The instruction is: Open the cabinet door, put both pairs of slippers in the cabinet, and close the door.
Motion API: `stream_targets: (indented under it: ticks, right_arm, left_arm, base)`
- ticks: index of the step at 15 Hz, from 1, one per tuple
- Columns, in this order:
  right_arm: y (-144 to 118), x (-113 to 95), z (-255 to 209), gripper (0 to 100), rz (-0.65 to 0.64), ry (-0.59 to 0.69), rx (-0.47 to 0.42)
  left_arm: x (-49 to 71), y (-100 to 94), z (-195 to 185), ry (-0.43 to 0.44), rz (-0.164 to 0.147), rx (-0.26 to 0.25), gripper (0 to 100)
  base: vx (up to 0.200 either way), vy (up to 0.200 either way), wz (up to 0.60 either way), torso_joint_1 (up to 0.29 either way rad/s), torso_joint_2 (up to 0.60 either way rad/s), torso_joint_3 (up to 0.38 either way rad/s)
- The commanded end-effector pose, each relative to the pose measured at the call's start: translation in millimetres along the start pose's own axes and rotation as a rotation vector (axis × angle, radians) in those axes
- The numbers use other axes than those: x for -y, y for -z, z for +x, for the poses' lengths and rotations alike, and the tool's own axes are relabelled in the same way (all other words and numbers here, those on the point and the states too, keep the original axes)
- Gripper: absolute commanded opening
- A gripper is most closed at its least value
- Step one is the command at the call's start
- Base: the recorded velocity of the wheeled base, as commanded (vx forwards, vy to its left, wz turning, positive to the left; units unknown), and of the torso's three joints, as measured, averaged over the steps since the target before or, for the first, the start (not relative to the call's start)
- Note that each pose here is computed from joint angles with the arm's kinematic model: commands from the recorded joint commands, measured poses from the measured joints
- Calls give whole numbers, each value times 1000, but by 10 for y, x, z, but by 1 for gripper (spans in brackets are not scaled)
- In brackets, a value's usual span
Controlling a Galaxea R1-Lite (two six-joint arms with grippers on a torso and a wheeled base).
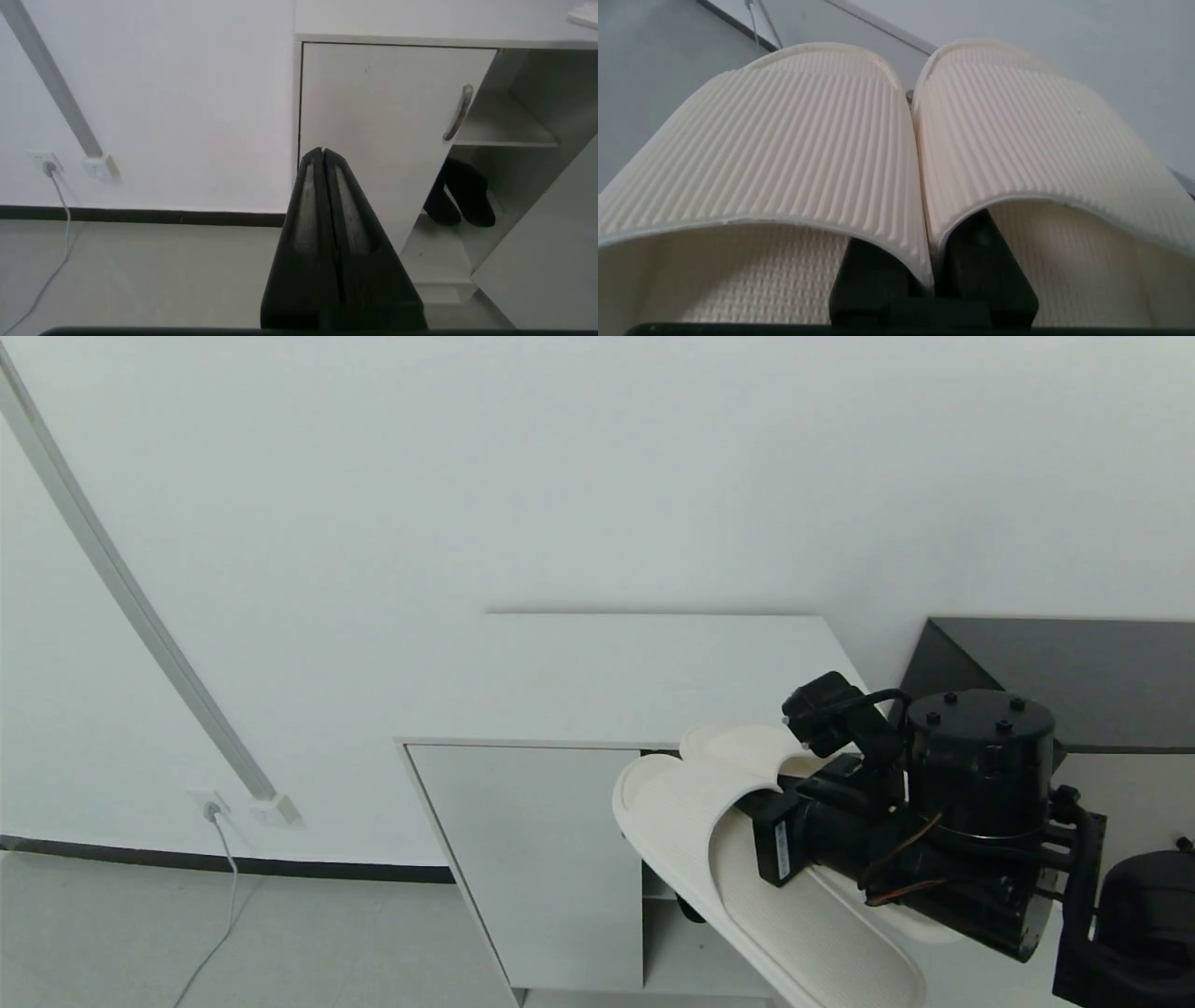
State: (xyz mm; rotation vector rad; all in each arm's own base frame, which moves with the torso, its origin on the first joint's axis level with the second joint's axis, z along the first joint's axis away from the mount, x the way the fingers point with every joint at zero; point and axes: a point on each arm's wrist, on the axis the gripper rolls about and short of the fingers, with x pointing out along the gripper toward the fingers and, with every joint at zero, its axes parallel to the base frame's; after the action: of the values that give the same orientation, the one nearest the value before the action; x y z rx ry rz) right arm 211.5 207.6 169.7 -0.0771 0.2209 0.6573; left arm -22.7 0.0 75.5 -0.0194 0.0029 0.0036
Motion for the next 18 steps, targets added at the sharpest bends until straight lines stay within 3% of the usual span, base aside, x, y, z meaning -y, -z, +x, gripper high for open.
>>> stream_targets:
  ticks: [1,7,18]
  right_arm:
    - [14,-14,4,0,-9,-4,-5]
    - [43,-24,9,0,-11,-6,-15]
    - [66,-26,-1,0,-13,-9,-14]
  left_arm:
    - [0,-4,0,1,1,0,0]
    - [0,-4,0,1,-1,0,0]
    - [0,-4,0,1,1,0,0]
  base:
    - [0,0,0,0,0,0]
    - [0,0,0,-18,36,21]
    - [0,0,0,-212,518,305]
